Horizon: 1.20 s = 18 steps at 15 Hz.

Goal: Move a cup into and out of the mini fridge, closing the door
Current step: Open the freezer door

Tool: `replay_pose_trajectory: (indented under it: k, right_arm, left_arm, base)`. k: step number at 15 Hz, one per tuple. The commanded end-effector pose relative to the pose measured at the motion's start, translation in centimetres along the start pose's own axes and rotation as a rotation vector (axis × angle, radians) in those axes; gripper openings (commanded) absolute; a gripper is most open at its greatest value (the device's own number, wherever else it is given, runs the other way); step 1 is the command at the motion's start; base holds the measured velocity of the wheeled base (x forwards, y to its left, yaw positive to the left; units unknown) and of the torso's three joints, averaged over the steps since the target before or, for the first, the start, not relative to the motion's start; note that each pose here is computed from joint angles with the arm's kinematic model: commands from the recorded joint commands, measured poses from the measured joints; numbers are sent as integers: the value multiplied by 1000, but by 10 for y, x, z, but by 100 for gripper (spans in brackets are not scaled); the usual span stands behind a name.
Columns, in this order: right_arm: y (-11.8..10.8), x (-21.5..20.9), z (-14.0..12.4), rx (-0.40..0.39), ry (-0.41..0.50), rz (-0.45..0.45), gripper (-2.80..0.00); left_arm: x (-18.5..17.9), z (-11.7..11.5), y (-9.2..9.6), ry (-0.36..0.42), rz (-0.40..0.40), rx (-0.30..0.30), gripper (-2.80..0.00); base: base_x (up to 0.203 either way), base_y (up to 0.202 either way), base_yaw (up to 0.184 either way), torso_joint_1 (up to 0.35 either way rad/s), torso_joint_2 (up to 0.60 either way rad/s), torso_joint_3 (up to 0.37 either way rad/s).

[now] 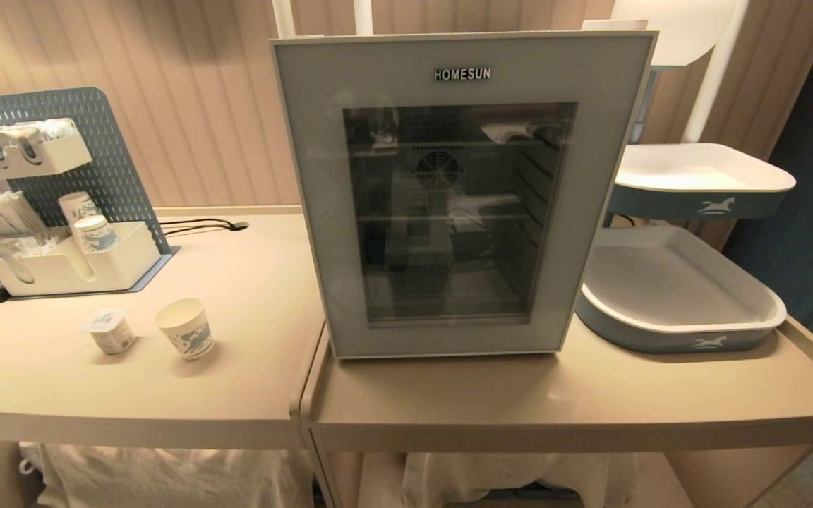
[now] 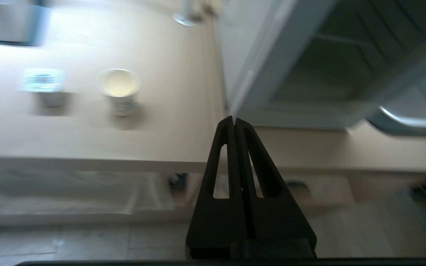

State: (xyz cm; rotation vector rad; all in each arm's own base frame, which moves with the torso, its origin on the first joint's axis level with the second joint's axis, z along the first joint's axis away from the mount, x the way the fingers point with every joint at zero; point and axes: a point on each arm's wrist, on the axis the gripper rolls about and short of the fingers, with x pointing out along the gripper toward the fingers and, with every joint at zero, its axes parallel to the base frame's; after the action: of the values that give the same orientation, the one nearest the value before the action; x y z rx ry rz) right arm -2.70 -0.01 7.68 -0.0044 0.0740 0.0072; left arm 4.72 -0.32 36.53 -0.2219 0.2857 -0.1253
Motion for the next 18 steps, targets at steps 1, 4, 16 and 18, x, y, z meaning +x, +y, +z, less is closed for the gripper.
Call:
replay_pose_trajectory:
  k: [1,4,16,18]
  right_arm:
    - [0,0,0,0,3,1,-280]
    - [0,0,0,0,3,1,-280]
    - [0,0,0,0,1,1,-280]
    - [0,0,0,0,2,1,-280]
  left_arm:
    - [95,11,13,221,-308,-41,-280]
    - [170,8,65,225,-619,-62,0]
    - [313,-69,72,163,-1136,253,0]
    - [320,-71,70,161,-1162,253,0]
  base:
    - [0,0,0,0,0,0]
    - [0,0,0,0,0,0]
    - [0,0,0,0,0,0]
    - [0,0,0,0,0,0]
